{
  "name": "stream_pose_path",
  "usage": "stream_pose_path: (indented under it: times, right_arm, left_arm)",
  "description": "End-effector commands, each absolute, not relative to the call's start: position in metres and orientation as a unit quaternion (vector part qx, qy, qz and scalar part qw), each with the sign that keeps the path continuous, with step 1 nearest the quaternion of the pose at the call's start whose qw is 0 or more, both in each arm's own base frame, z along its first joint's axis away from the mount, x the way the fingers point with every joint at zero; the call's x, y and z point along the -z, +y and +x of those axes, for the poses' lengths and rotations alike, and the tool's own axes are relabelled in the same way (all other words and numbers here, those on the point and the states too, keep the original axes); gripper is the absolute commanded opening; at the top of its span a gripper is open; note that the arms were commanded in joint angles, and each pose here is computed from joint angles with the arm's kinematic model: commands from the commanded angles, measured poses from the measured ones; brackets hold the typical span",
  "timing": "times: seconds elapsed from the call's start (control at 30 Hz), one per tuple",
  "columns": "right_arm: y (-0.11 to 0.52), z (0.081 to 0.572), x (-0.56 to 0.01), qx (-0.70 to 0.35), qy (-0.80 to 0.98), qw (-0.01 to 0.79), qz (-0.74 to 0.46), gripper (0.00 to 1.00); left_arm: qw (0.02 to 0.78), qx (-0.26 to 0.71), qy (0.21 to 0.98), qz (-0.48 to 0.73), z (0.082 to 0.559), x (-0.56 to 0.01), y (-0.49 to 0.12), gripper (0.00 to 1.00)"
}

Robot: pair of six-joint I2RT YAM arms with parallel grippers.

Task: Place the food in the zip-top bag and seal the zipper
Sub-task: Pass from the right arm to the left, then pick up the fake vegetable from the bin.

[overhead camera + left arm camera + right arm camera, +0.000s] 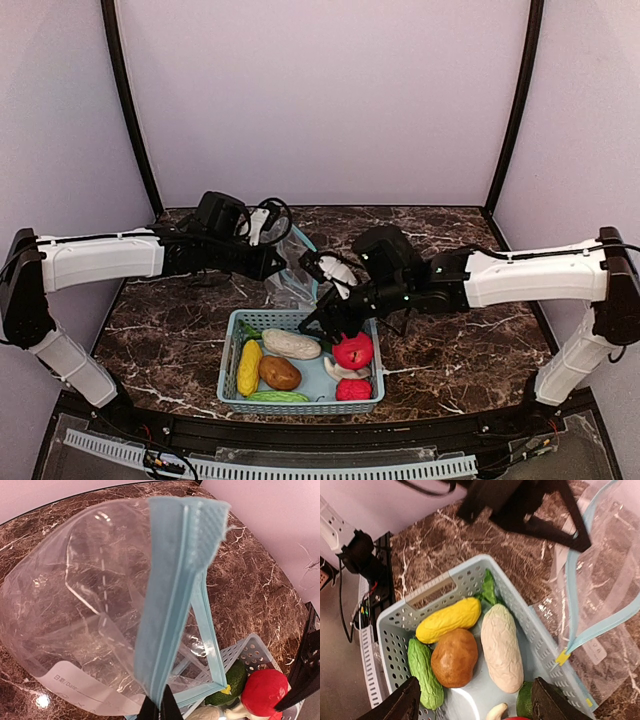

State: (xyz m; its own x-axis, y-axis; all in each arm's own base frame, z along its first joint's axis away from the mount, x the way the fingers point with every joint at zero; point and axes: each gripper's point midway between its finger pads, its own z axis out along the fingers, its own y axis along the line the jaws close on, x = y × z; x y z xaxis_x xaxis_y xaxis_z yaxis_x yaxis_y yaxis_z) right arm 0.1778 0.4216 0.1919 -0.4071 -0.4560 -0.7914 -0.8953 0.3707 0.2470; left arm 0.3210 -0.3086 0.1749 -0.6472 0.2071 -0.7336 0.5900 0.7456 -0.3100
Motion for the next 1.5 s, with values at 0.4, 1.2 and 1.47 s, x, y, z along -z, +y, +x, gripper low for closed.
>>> stream_pose_path:
  times: [0.4, 1.2, 1.47]
  right_arm:
    - [0.452, 0.181, -0.097, -0.248, 0.780, 0.228, -0.527, 0.61]
    - [0.465, 0.194, -0.052, -0.190, 0.774, 0.204, -0.568, 0.57]
    - [0.464, 0.185, -0.064, -0.216, 0.770, 0.206, -0.564, 0.38]
  left_arm:
    - [0.338, 0.318, 0.851, 0.246, 0.318, -0.190, -0.314, 0.01]
    - [0.341, 0.317, 0.852, 0.240, 0.319, -0.195, -0.310, 0.01]
    - [0.343, 0.313, 0.854, 0.235, 0.322, -0.195, -0.307, 0.01]
